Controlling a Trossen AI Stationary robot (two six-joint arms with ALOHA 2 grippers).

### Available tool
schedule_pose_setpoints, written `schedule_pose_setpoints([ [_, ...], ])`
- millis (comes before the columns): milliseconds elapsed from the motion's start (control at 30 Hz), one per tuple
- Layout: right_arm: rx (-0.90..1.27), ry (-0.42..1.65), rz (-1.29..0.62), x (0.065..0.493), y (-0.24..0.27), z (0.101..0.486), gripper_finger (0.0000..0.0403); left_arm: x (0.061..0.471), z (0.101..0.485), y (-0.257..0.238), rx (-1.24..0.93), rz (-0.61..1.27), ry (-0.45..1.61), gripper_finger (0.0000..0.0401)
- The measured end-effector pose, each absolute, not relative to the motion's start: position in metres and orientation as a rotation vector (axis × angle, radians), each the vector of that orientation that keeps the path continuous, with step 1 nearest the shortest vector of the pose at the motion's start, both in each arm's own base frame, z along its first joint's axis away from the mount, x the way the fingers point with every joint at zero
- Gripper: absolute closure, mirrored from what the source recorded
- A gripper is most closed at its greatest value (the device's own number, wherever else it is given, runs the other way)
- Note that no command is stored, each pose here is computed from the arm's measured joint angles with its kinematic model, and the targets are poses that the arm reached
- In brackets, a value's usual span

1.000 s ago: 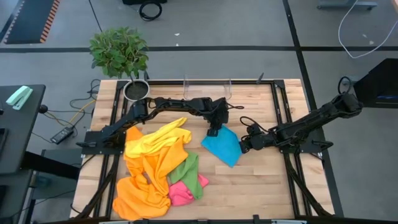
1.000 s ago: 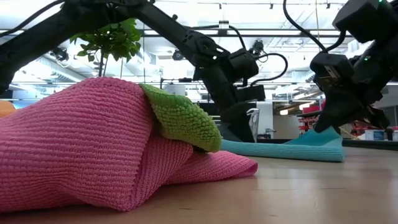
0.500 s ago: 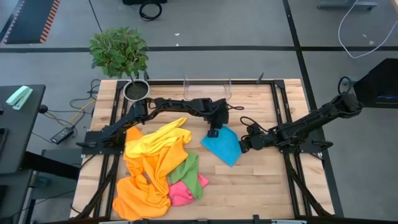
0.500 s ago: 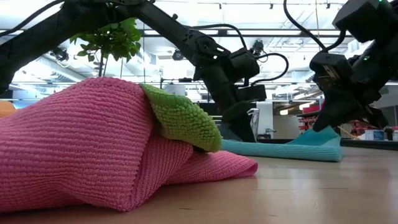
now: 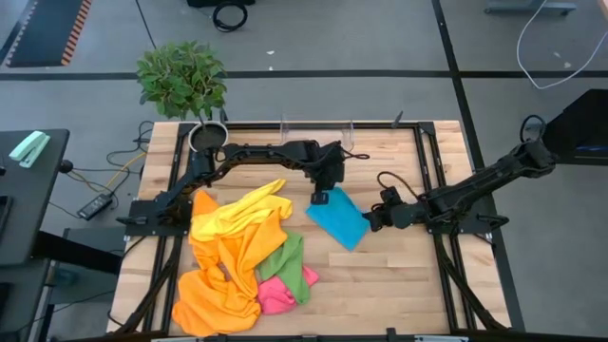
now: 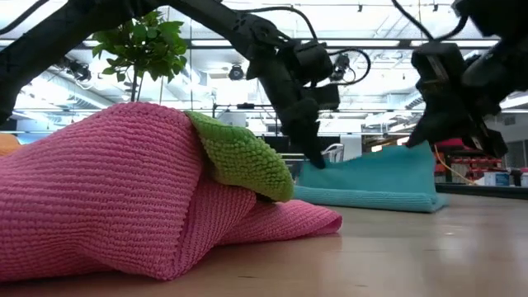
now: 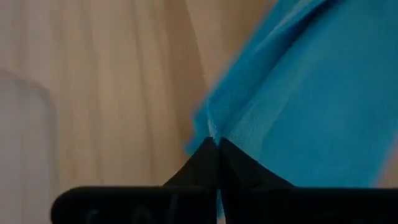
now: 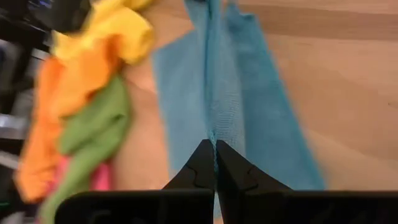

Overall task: Fold microfiber towels
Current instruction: Fold the blue towel

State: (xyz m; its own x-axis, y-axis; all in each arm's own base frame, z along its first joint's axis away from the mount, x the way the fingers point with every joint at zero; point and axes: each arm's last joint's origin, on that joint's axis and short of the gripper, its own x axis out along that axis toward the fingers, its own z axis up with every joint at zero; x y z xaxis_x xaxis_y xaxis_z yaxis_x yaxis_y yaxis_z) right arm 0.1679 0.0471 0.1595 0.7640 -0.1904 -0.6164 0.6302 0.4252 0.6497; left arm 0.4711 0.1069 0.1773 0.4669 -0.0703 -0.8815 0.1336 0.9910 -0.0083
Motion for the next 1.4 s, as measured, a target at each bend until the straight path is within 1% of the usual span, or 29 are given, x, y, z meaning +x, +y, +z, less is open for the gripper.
schedule_pose_setpoints([
  [100, 1.054, 0.442, -0.501, 0.173, 0.054, 0.17, 0.0398, 0.464, 0.174, 0.101, 0.012, -0.186, 1.148, 0.0391],
  [233, 1.068, 0.441, -0.475, 0.18, 0.067, 0.177, 0.0398, 0.46, 0.178, 0.091, -0.04, -0.223, 1.19, 0.0389],
  [367, 1.071, 0.459, -0.46, 0.191, 0.083, 0.182, 0.0398, 0.454, 0.193, 0.081, -0.046, -0.254, 1.195, 0.0394],
  [500, 1.065, 0.48, -0.442, 0.203, 0.098, 0.186, 0.0398, 0.446, 0.205, 0.068, -0.052, -0.273, 1.237, 0.0387],
  [667, 1.063, 0.489, -0.421, 0.215, 0.113, 0.193, 0.0398, 0.435, 0.221, 0.053, -0.072, -0.288, 1.295, 0.0395],
  [767, 1.07, 0.491, -0.408, 0.217, 0.118, 0.195, 0.0398, 0.431, 0.225, 0.042, -0.098, -0.3, 1.328, 0.0389],
  [833, 1.087, 0.492, -0.4, 0.217, 0.122, 0.196, 0.0398, 0.427, 0.227, 0.033, -0.129, -0.339, 1.36, 0.0386],
  [1000, 1.143, 0.495, -0.362, 0.213, 0.134, 0.2, 0.0398, 0.42, 0.228, 0.003, -0.156, -0.45, 1.418, 0.0395],
  [1100, 1.173, 0.497, -0.352, 0.212, 0.141, 0.197, 0.0398, 0.42, 0.229, -0.009, -0.145, -0.495, 1.417, 0.0389],
  [1233, 1.179, 0.508, -0.385, 0.213, 0.144, 0.189, 0.0398, 0.422, 0.228, -0.013, -0.104, -0.512, 1.394, 0.0386],
  [1400, 1.146, 0.558, -0.494, 0.209, 0.14, 0.176, 0.0398, 0.433, 0.227, 0.003, -0.033, -0.429, 1.301, 0.0393],
])
